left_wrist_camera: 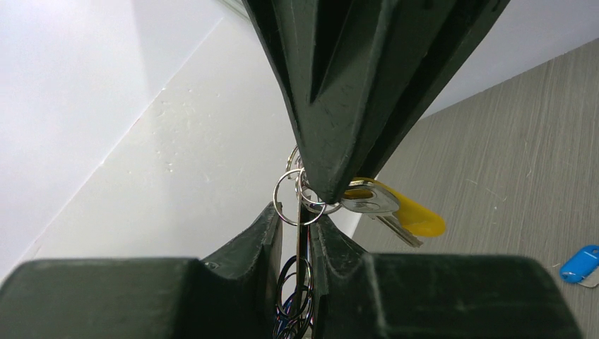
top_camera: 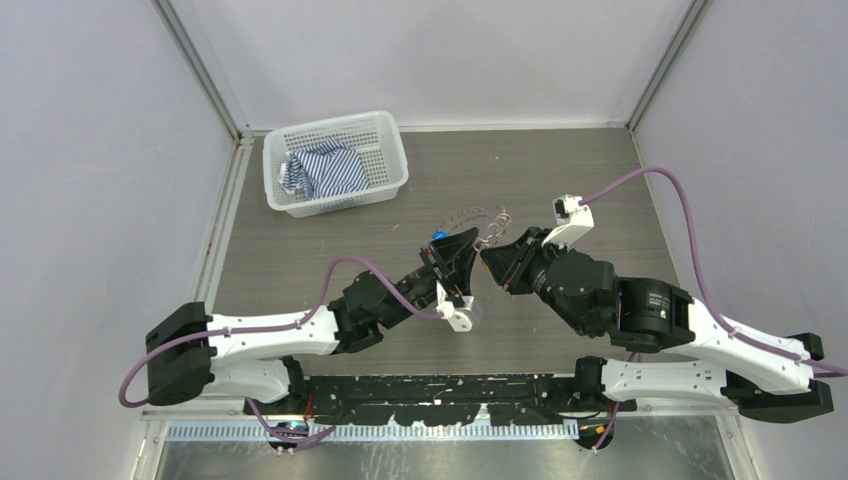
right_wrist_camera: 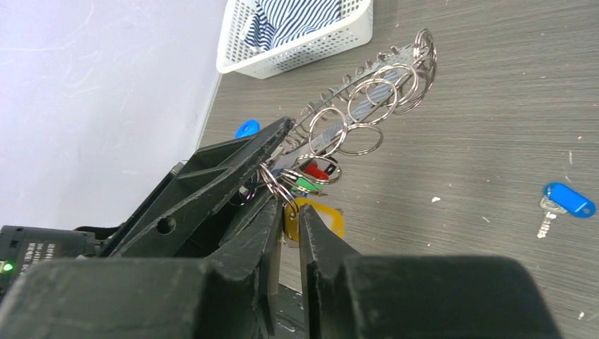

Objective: Remove the keys from the keyring

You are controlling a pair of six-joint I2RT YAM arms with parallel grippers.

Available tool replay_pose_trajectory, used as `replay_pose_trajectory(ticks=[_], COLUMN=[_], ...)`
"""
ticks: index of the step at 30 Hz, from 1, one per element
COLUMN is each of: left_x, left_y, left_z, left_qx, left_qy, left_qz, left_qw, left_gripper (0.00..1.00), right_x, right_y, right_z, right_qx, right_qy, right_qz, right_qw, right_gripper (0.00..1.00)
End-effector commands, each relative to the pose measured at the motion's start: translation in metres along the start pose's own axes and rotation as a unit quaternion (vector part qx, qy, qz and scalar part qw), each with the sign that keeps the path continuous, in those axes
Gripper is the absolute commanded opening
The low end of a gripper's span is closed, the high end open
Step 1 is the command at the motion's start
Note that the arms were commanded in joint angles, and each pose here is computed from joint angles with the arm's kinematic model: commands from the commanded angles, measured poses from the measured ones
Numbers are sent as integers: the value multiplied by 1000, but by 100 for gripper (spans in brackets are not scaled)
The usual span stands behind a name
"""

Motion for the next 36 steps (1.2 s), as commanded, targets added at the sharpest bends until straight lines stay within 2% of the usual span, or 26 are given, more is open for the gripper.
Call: replay_pose_trajectory(ticks=[1,5,10,14,24,32,36], left_x=[-3,-3,-2,1,17,24,26], left_y=[50,51,52,53,56,62,63], left_z=[-15,-16,-15,-16,-30,-35,-35], left_qx=[16,17,23,36,103,128,134], left_qy=[-36,-37,-35,-43,-94,-107,-104], left_qz=[-87,-88,-87,-76,-1,26,28], left_qw=[995,995,995,996,990,986,985], left_gripper=[0,0,0,0,0,0,0], right_x=[4,2,5,15,24,19,14], right_y=[4,7,12,13,20,33,34], right_z=[-12,-10,-11,-19,-18,-8,-5], right_qx=[16,33,55,111,243,298,317], right_qy=[-24,-16,2,30,128,195,203], right_qz=[4,1,-13,-23,-63,-92,-82], right_qw=[1000,999,998,993,959,930,923], right_gripper=[21,21,10,5,2,1,2])
Point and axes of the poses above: each gripper's point midway between its finger pads, its own x axis back along the fingers, its own y axis along the line the jaws close on, z = x × y, the point moved 10 cm from there along x, back along the fingers, and after that the axes turned 15 degrees about -x, right-handed, at the moved point
